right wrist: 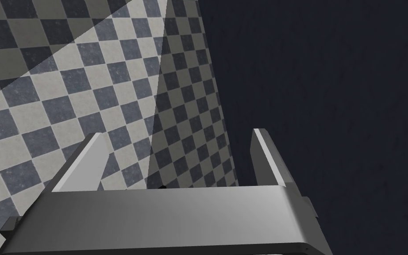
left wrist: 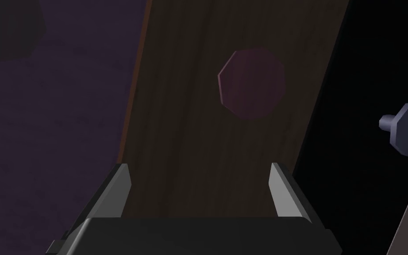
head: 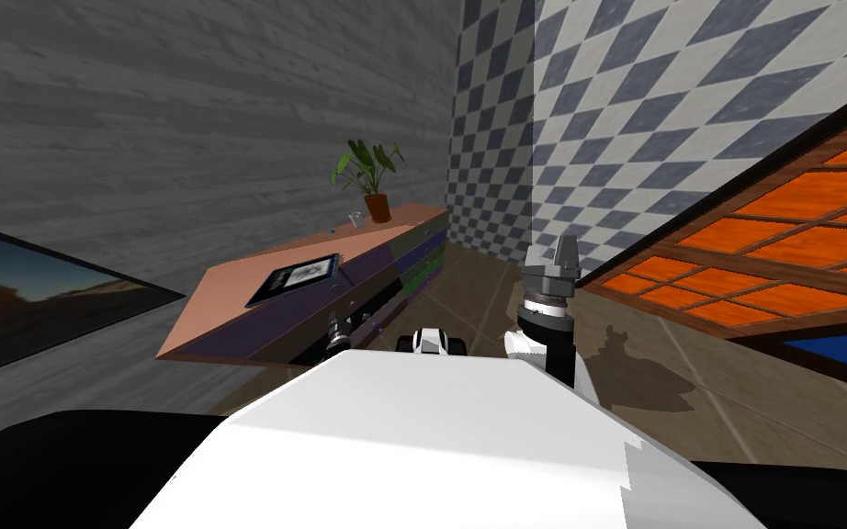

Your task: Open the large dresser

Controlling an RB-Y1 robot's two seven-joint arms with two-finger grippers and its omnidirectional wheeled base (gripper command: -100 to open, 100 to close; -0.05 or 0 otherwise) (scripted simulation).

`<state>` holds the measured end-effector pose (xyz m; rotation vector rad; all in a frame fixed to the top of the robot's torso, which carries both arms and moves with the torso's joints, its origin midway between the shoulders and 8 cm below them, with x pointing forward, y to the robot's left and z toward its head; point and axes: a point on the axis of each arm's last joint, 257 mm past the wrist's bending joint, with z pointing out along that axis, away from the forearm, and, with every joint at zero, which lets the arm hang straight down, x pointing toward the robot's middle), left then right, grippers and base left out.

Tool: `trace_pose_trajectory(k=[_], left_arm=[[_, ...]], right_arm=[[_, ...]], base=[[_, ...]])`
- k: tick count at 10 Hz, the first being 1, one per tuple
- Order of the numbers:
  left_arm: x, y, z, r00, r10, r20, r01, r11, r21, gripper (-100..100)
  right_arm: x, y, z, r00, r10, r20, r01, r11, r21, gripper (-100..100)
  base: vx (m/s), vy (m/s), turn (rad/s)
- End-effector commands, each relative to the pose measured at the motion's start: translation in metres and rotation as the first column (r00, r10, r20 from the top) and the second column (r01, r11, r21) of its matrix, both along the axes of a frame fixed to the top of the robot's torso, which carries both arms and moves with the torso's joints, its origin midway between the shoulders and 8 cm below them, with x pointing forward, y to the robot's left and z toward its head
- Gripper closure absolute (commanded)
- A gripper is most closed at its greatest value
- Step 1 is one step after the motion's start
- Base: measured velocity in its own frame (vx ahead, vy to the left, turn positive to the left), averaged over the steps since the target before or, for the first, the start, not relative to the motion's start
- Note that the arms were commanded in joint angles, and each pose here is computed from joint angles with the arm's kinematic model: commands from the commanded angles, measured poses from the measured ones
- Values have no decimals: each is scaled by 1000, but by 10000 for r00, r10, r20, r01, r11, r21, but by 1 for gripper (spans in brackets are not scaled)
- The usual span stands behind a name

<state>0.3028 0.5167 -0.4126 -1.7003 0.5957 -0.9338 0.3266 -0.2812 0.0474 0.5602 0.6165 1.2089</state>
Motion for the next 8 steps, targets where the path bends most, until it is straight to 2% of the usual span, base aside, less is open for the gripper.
trace_pose_trajectory(k=[1,3,5,8], left_arm=[[3,6,5,9999,111,83,-111,9999,-74,-100],[2,-8,-2,9994,279,214,-269,9985,-472,-100],[1,-22,-9,9988,411,278,-387,9958,-834,-100],[0,-50,-23,9973,648,355,-587,9867,-1513,-100]], right_arm=[[0,0,0,10000,0,0,0,10000,-1,0],[0,0,0,10000,-1,-1,1,10000,-1,0],[0,0,0,10000,1,2,-1,10000,1,0],[0,0,0,10000,1,2,-1,10000,1,0]], base=[[128,88,0],[92,72,10],[13,19,13],[4,7,-2]])
